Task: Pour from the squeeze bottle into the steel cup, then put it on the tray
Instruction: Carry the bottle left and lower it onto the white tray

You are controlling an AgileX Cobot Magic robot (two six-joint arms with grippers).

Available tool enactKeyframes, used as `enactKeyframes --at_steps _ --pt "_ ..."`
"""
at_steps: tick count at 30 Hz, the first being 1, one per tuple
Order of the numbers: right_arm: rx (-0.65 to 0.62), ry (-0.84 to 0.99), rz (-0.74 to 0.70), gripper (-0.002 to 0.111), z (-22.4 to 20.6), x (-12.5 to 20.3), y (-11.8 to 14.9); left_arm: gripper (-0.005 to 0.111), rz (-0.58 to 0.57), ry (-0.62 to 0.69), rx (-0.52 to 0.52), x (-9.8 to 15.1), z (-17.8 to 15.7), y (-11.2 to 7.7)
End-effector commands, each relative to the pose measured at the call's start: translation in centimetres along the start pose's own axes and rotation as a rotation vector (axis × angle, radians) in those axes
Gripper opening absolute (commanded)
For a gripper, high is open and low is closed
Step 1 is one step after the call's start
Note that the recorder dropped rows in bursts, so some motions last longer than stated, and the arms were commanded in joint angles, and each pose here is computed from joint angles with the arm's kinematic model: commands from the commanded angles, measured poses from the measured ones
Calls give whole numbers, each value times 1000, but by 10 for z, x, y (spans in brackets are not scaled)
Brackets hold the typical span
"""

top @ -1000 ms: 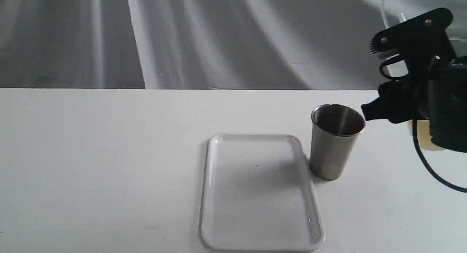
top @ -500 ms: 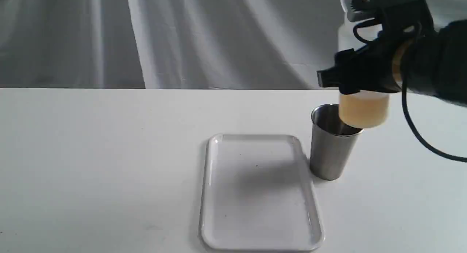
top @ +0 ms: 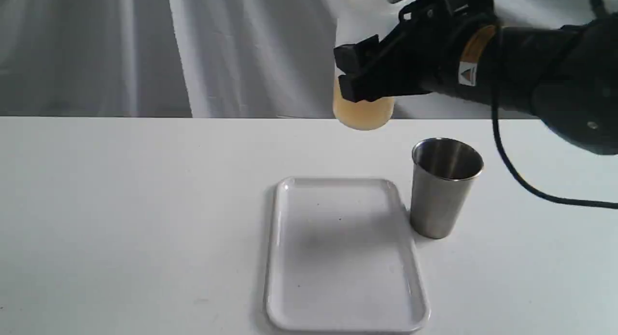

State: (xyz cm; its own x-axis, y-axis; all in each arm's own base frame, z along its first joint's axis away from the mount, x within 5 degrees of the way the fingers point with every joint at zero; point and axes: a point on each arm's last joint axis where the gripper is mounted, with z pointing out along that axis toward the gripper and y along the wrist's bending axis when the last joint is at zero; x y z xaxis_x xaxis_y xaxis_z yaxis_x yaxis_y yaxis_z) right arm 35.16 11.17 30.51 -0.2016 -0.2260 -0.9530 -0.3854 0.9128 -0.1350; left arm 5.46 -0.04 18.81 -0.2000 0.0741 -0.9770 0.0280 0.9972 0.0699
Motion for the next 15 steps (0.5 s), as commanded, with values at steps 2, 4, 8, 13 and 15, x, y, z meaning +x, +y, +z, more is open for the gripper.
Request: enactKeyframes --at_steps 2,4,8,13,15 --pt "-28 -26 27 17 19 11 3 0 -2 -6 -1 1 0 0" --pt "-36 2 30 17 28 22 4 0 -6 -6 -1 1 0 0" --pt "-46 55 35 17 42 41 7 0 -6 -6 -1 1 0 0" --pt "-53 95 63 17 56 60 9 0 -6 -6 -1 1 0 0" --pt "-50 104 91 17 60 66 9 0 -2 -6 -1 1 0 0"
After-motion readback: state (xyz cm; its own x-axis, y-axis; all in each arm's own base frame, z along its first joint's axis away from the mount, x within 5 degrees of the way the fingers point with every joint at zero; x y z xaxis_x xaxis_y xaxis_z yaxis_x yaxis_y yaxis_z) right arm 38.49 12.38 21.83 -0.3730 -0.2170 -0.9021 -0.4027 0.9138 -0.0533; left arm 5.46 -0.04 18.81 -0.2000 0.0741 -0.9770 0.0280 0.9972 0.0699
